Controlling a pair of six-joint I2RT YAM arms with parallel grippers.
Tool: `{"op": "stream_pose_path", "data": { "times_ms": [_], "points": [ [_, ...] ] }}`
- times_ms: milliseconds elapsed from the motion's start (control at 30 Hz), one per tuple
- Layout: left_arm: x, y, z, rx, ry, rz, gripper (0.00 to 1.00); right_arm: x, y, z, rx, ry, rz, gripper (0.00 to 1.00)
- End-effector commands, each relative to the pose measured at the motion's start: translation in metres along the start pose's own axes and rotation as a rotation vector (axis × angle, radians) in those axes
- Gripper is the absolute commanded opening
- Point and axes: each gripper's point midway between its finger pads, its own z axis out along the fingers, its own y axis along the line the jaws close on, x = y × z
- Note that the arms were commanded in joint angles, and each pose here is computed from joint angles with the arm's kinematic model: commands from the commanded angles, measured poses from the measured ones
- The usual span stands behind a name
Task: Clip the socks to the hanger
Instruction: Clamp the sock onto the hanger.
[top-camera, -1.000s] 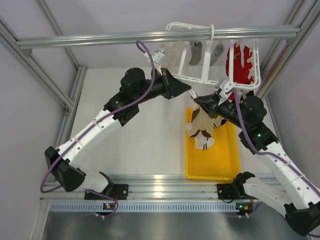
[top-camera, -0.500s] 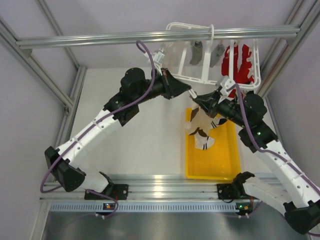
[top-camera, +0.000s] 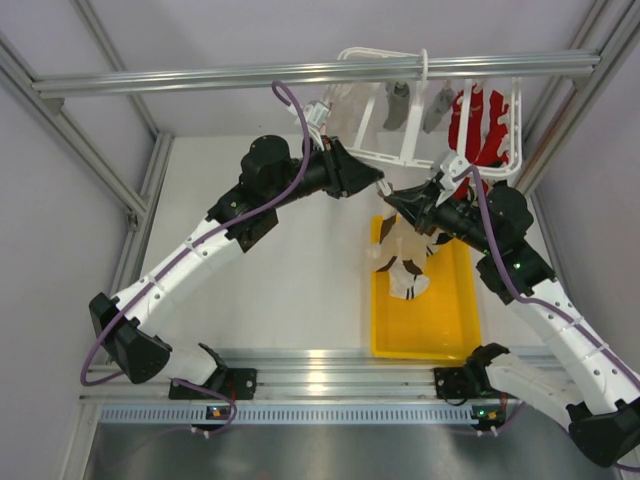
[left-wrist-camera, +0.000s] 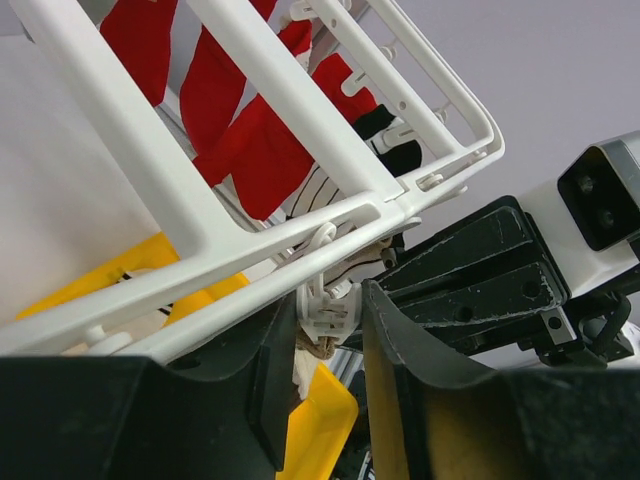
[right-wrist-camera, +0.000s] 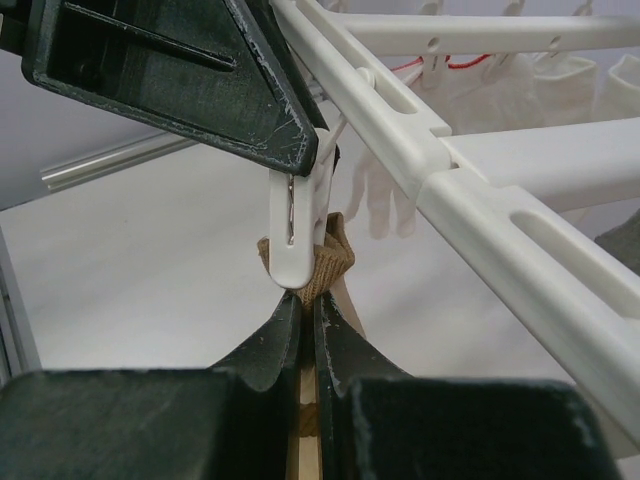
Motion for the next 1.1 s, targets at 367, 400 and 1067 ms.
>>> {"op": "stream_pose_path", "data": {
  "times_ms": [367, 400, 1067],
  "points": [
    [-0.025, -0.027, -0.014, 0.078, -0.054, 0.031, 0.68, -0.052, 0.001, -0.004, 0.007, -0.127, -0.052, 0.00],
    [-0.022, -0.026, -0.016, 0.079, -0.043, 0.031, 0.71, -0.052, 0.000, -0.005, 0.013, -0.128, -0.053, 0.00],
    [-0.016, -0.005, -0.088, -0.056, -0.109, 0.206, 0.62, -0.037, -0.051, -0.049, 0.185, -0.043, -0.070, 0.00]
  ]
}}
